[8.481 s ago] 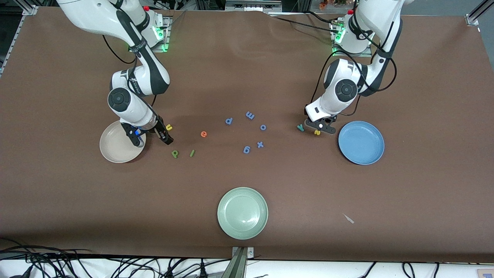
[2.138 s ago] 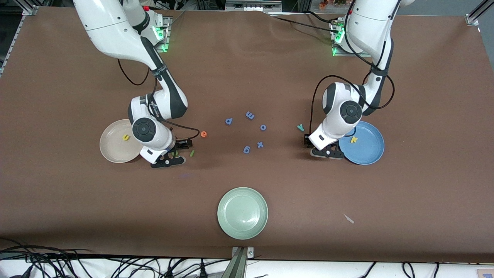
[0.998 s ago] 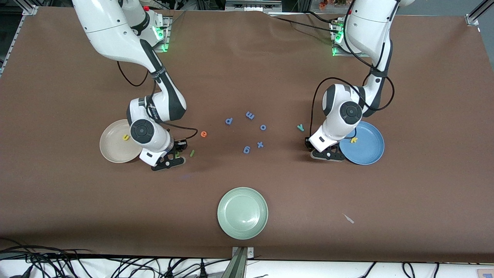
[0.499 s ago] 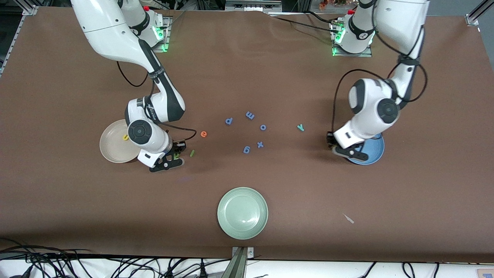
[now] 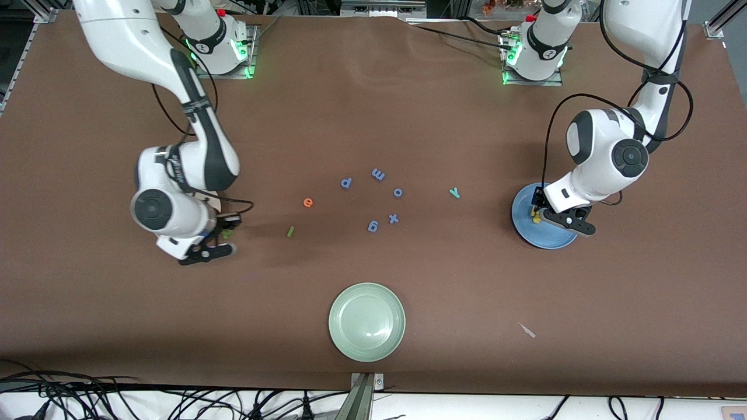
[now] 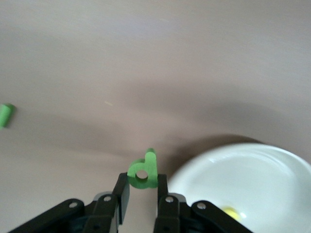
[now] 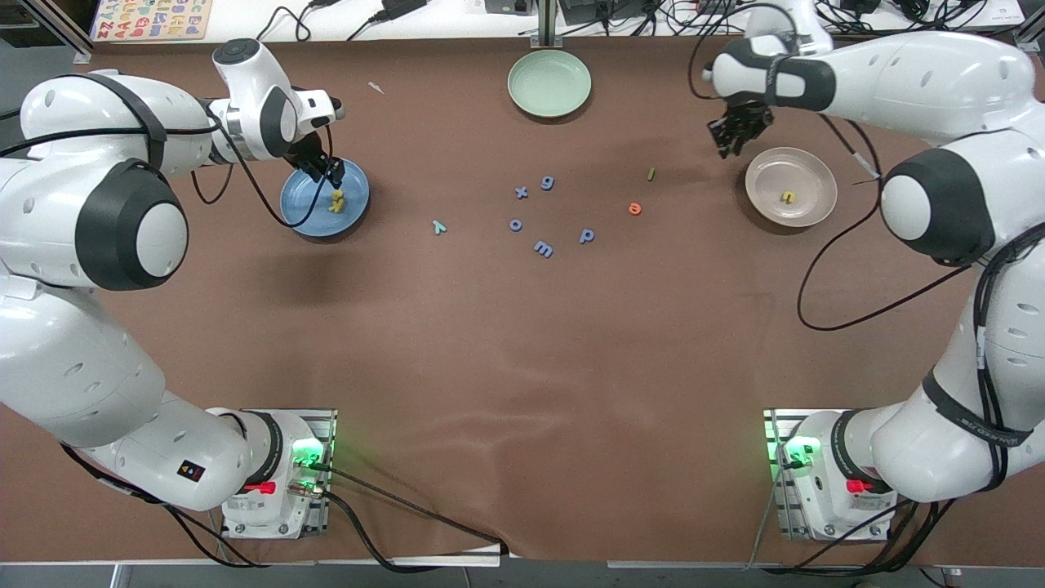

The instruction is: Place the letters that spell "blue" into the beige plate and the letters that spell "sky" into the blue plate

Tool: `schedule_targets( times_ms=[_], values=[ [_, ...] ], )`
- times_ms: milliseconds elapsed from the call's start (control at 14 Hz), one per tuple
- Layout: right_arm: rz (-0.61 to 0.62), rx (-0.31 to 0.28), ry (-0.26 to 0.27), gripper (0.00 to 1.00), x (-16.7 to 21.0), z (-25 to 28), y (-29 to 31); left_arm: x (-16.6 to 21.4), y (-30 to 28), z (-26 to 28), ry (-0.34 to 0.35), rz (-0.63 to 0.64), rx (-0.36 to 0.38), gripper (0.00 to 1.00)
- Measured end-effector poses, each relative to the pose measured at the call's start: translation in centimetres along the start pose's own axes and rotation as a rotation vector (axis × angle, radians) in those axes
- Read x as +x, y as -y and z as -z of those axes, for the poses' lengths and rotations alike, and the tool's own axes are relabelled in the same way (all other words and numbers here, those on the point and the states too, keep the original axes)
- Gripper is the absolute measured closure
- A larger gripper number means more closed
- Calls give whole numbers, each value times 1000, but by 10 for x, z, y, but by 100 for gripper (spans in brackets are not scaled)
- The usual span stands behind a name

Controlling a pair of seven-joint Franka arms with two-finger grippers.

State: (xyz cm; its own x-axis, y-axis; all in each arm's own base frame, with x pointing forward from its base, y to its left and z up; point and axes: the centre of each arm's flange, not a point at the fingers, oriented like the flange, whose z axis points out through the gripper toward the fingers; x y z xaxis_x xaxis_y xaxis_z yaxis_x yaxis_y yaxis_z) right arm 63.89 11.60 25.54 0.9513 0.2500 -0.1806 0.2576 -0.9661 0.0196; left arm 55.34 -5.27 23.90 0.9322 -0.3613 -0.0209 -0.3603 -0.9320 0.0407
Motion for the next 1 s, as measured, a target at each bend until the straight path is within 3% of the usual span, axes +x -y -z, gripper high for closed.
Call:
schedule_targets(
  times_ms=[71, 285, 499, 713, 998],
  values=[
    [8, -2, 5, 73, -10, 3, -17, 1, -3, 0, 0, -4, 0, 33],
    [21, 1, 27, 73, -46, -1, -58, 8, -27, 6, -13, 33, -13, 33],
    [37, -11, -2, 72, -70, -23, -82, 20, -111, 17, -11, 166, -52, 31],
    [24, -17, -12, 48, -76, -36, -84, 18, -197, 13, 17, 278, -73, 27],
    [-105, -11, -48, 10, -61, -20, -49, 15, -211, -34, 4, 361, -69, 29]
  ],
)
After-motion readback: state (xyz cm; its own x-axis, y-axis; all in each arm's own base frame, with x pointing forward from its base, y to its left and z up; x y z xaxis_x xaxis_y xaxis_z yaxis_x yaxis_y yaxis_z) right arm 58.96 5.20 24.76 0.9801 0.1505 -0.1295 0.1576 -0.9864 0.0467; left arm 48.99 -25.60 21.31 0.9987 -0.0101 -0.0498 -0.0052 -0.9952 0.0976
